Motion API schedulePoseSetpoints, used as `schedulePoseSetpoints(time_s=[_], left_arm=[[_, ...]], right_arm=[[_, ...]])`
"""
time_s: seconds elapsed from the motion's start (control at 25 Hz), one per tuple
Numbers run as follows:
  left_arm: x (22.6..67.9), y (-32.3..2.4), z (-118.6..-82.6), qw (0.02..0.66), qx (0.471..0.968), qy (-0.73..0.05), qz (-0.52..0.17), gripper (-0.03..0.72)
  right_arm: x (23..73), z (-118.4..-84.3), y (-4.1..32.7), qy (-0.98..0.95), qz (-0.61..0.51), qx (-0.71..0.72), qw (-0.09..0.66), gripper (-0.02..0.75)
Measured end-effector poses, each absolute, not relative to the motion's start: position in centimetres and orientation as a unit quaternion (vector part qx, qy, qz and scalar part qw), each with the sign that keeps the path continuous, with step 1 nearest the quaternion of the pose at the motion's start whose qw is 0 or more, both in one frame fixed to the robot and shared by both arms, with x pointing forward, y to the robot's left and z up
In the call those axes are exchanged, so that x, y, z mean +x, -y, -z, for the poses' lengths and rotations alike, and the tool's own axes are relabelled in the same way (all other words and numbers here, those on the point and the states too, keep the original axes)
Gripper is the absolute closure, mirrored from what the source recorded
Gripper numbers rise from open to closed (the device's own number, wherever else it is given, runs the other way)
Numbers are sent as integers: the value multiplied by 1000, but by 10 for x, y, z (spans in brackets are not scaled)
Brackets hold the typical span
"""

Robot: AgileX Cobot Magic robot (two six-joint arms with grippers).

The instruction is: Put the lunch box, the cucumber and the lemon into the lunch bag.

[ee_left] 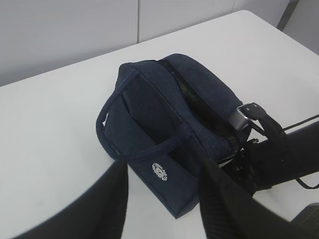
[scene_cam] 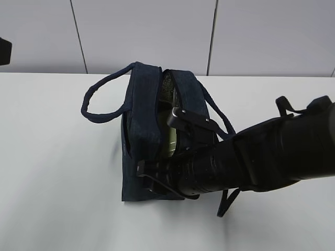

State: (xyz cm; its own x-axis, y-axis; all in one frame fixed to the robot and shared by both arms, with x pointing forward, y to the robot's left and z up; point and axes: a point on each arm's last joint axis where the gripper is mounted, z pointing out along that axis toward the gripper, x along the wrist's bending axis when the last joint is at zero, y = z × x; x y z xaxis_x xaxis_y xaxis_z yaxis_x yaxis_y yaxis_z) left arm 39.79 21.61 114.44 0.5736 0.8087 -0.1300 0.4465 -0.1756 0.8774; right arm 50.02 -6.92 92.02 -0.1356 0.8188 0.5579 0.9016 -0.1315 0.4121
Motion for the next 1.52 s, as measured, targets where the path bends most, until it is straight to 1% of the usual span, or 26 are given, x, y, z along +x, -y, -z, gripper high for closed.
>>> schedulePoseSetpoints(time_s=[0.12,0.16,0.24,0.36,0.48,0.64,1.4,1.52], left_arm=[[398,-216,-1144,484,743,-423,-185,368],[398,-216,-1144,484,743,-423,-185,368],[398,-216,-1144,485,743,-423,-184,368],[398,-216,-1144,485,743,-423,-183,368],[398,-216,-1144,485,743,-423,-183,368],[398,-216,-1144,485,743,-423,-183,368],[398,-216,-1144,485,743,-423,-183,368],[398,-216,-1144,485,743,-423,-183,368]], right_arm=[[500,-920,69,652,369,-660,57,397],[500,-920,69,651,369,-661,57,415],[501,-920,70,650,368,-662,56,471],[501,-920,70,649,368,-663,57,588],[501,-920,70,649,368,-663,56,678],[501,-920,70,649,368,-663,56,732],[501,-920,70,649,368,-664,56,738],[500,-926,70,647,376,-661,55,738]])
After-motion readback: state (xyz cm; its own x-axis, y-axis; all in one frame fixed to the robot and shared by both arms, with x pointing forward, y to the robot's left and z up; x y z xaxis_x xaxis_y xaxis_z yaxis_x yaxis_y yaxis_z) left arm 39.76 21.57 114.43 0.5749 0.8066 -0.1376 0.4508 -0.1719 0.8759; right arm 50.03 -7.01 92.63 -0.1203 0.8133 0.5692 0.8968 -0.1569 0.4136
